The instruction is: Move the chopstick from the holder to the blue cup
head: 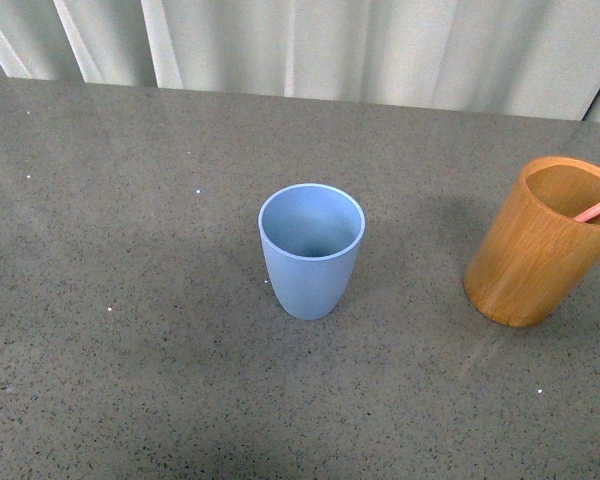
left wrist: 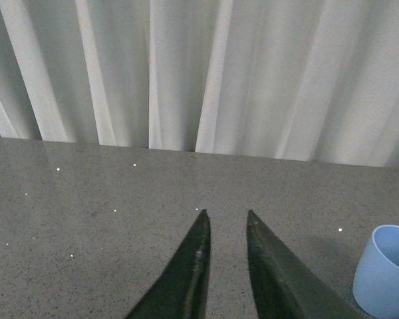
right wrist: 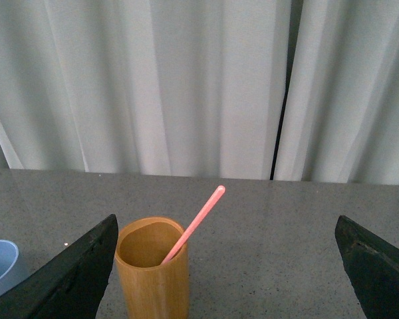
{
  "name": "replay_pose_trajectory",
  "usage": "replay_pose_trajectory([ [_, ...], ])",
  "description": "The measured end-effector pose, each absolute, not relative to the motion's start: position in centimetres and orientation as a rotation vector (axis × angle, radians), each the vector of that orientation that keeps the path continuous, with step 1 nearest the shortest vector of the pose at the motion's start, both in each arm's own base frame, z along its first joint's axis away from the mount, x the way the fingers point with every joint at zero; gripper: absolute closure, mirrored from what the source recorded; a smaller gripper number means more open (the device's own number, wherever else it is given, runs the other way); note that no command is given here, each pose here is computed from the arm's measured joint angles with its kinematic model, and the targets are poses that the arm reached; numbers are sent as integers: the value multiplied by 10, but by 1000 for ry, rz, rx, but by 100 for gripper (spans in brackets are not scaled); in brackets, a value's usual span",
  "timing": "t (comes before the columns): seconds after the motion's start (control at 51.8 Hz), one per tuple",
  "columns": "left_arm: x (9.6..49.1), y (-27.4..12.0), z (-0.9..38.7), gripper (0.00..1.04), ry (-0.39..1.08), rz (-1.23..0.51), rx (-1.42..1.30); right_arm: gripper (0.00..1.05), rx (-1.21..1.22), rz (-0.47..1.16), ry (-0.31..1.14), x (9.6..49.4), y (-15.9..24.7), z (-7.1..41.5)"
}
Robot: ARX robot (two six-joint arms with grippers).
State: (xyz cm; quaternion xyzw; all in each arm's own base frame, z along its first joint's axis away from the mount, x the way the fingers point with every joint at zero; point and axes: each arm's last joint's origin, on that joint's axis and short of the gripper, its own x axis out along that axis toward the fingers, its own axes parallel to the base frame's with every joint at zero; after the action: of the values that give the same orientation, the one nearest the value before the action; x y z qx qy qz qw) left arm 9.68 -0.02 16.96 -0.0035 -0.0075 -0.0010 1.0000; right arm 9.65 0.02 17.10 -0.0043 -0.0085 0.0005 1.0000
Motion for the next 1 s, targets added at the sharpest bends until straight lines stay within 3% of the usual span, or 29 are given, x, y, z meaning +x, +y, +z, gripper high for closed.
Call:
replay_pose_trajectory([
  [0.174,97,0,170,52,-15,-2,-7,10,-6,-1,-15,97,0,171],
  [0.271,97,0,170,29,-16,-2,-7,10,45,-87,317,105,-4,164],
  [0.386,97,0,170,5,-16,-2,-4,10,62,-78,366,130,-15,155],
  [1.005,97,0,170,7,-16,-2,-4,10,1,53,333,225,-14,113],
])
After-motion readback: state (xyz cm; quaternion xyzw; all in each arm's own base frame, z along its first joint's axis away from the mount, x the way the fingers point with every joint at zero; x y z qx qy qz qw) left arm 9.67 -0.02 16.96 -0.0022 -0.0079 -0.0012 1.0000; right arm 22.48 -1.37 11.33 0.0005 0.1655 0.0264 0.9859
